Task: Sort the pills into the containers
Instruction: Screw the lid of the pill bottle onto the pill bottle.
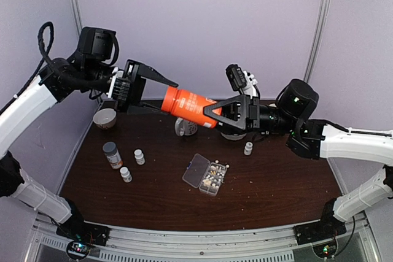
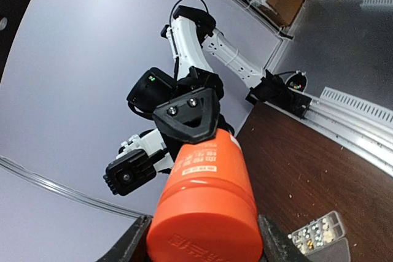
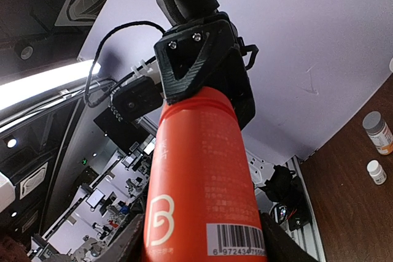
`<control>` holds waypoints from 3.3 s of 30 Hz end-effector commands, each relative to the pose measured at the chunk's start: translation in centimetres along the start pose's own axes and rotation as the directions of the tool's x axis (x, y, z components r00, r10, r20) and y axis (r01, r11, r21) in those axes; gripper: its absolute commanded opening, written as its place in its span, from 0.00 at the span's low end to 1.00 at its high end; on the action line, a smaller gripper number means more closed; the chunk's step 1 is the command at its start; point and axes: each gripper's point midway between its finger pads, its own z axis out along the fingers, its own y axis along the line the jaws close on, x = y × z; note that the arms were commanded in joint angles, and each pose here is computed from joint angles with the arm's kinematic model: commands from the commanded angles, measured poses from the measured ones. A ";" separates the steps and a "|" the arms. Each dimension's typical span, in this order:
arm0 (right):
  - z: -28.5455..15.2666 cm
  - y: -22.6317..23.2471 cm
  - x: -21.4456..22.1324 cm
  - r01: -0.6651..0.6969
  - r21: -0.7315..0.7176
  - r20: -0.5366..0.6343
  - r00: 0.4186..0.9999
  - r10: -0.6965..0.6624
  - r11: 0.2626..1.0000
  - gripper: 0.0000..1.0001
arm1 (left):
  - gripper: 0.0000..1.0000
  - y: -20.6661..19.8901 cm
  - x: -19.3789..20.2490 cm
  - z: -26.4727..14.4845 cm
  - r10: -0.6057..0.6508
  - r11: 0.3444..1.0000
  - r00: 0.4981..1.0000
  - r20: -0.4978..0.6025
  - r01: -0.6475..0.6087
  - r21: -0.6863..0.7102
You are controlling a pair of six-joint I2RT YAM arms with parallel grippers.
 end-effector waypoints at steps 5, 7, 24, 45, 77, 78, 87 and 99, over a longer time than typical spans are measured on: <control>-0.1 3.9 -0.9 0.015 -0.101 -0.005 1.000 -0.015 0.995 0.00 | 0.79 0.4 4.7 2.3 0.135 0.987 0.971 -0.198 -0.149 -0.054; -0.9 2.8 -1.1 0.060 -0.034 0.002 0.998 -0.060 0.998 0.00 | 0.96 0.8 4.3 2.1 0.101 0.989 0.977 -0.190 -0.119 -0.086; -9.9 0.6 -2.3 0.809 0.416 -0.197 0.527 -0.827 0.416 0.00 | 0.98 4.1 1.1 -1.3 -0.575 0.723 0.808 0.127 0.574 -0.384; -7.8 0.8 -2.9 0.892 0.312 -0.461 -0.158 -0.873 -0.327 0.00 | 0.98 3.6 1.0 1.2 -0.948 -0.217 -0.216 0.232 0.976 0.023; -4.3 0.7 -2.7 0.906 0.285 -0.421 -0.176 -0.890 -0.314 0.00 | 0.78 0.5 3.3 2.6 -0.939 -0.324 -0.319 0.130 0.946 -0.017; -4.3 0.7 -2.7 0.906 0.284 -0.421 -0.176 -0.890 -0.313 0.00 | 0.78 0.5 3.3 2.6 -0.939 -0.325 -0.321 0.128 0.946 -0.016; -4.0 0.2 -2.5 0.910 0.278 -0.431 -0.169 -0.887 -0.309 0.00 | 0.48 0.2 3.1 2.9 -0.938 -0.331 -0.330 0.106 0.944 0.005; -2.7 1.1 -3.1 0.927 0.362 -0.335 0.228 -0.914 0.098 0.00 | 0.20 0.5 2.9 2.4 -0.987 -0.131 -0.126 0.095 0.990 -0.051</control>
